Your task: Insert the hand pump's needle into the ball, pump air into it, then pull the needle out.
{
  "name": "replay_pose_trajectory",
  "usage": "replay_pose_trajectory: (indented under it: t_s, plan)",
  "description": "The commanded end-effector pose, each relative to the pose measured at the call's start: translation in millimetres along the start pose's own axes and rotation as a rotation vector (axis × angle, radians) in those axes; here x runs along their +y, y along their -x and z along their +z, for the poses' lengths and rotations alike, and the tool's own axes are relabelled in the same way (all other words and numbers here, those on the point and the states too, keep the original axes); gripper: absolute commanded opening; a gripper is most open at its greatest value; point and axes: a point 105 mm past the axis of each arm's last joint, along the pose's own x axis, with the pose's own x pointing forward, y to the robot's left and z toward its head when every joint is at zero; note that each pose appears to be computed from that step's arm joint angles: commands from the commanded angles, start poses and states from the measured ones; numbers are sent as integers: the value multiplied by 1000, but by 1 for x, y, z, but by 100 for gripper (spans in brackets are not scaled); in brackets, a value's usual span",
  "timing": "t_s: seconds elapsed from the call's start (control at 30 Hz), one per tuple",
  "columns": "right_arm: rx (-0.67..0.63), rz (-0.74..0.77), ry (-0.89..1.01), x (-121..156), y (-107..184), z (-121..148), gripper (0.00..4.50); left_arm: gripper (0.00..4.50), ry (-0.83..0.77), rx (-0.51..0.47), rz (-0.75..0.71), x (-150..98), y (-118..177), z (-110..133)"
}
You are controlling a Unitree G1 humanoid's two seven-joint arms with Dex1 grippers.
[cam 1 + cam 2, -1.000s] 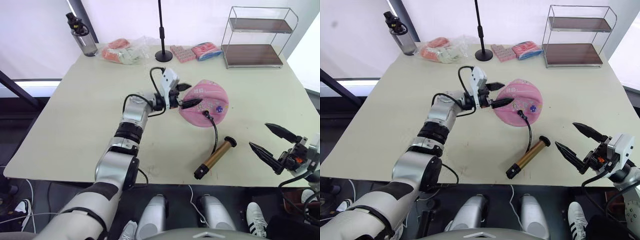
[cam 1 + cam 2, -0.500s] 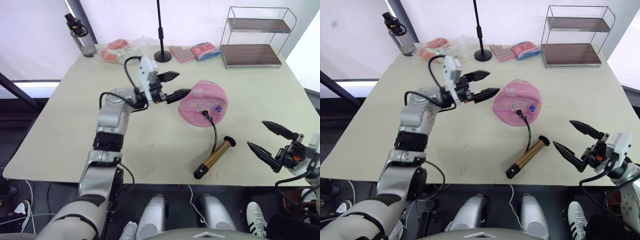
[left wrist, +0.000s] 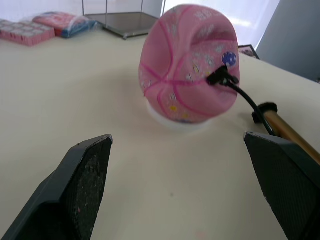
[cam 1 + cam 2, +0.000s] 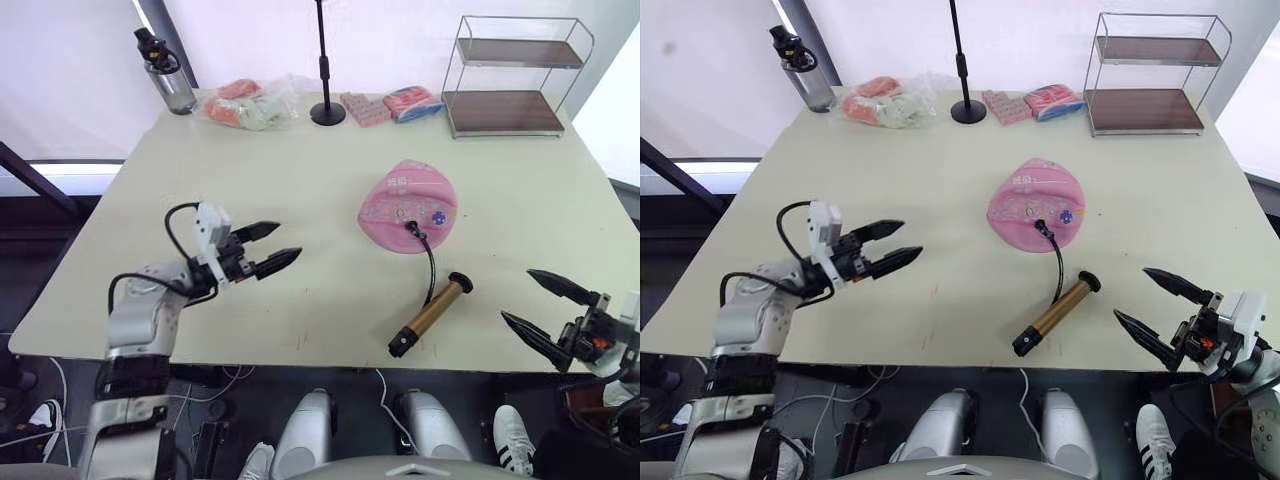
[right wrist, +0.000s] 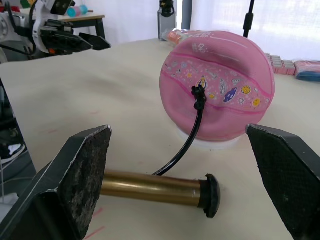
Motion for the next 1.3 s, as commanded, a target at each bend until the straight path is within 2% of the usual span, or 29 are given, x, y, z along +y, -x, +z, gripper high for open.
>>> replay_pose_trajectory:
  t_s: [0.03, 0.33, 0.57, 1.0, 1.1, 1.3]
  plan:
    - [24, -35, 60, -4, 20, 8, 450, 447, -49, 2, 34, 0, 20, 7]
    - [108, -105, 63, -4, 56, 5, 450, 447, -22, 49, 66, -7, 45, -1]
    - [136, -143, 67, -5, 71, 5, 450, 447, -21, 79, 49, -12, 47, -4]
    - [114, -65, 52, -1, 68, 14, 450, 447, -106, 202, -205, -60, -5, 0]
    - [124, 2, 18, 7, 66, 14, 450, 447, -104, 224, -311, -83, -31, -4]
    - [121, 90, -1, 19, 58, 21, 450, 447, -97, 285, -350, -105, -64, -2]
